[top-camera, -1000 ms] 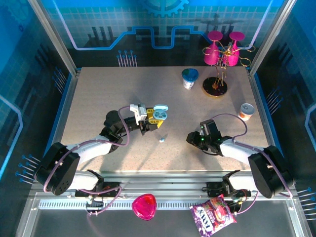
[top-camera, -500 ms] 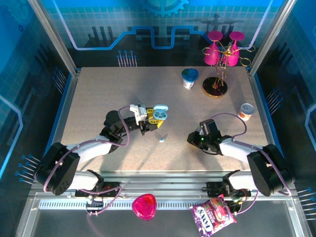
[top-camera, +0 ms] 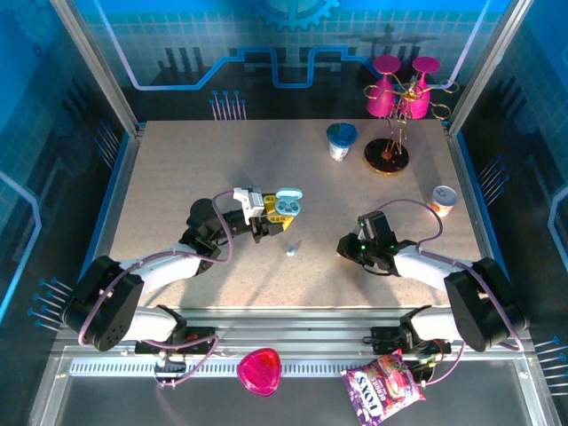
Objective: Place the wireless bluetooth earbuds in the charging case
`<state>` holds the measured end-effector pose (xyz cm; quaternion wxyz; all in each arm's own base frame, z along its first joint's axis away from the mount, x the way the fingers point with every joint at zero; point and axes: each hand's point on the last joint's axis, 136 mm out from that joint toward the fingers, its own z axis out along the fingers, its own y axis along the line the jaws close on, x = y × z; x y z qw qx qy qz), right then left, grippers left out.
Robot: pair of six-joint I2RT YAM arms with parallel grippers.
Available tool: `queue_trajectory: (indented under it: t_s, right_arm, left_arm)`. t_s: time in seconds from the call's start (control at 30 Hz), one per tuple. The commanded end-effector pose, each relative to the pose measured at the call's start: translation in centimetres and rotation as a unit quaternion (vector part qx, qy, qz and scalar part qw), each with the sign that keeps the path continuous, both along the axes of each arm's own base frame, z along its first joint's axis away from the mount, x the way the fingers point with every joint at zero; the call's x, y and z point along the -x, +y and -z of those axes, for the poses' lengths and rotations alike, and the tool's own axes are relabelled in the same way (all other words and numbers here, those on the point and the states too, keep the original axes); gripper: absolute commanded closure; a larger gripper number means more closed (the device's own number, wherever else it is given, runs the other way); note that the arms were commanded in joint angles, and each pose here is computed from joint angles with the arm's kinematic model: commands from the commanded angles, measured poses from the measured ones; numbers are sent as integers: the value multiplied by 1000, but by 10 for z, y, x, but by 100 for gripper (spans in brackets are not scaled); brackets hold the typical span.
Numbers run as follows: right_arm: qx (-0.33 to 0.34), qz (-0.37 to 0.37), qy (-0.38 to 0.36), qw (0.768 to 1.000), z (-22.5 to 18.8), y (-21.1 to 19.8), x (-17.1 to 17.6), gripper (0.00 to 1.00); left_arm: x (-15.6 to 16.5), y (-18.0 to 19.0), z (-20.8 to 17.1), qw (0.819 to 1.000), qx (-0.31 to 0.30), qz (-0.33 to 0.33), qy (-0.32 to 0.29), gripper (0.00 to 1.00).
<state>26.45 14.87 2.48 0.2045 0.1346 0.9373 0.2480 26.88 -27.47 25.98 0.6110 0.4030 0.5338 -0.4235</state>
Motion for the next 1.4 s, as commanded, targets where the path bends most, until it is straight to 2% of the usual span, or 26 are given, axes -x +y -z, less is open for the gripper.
queue_trajectory:
  t_s: [0.0,0.17,0.43,0.87,1.37]
  right_arm:
    - [23,-16,-8,1000,-4,-3,-7,71]
    - [56,-35,-20,998,-6,-8,-10,65]
    - [43,-83,-17,995,-3,7,-12,59]
    - [14,-90,-11,996,1,13,-3,68]
    - [18,-109,6,994,11,18,-2,72]
  left_arm:
    - [3,2,-3,1000,1,-6,-18,68]
    - [3,2,-3,1000,1,-8,-20,68]
    - [2,2,-2,1000,0,-7,-18,68]
    - [1,2,-2,1000,-1,-8,-18,68]
    - [0,0,-3,1000,1,-5,-18,68]
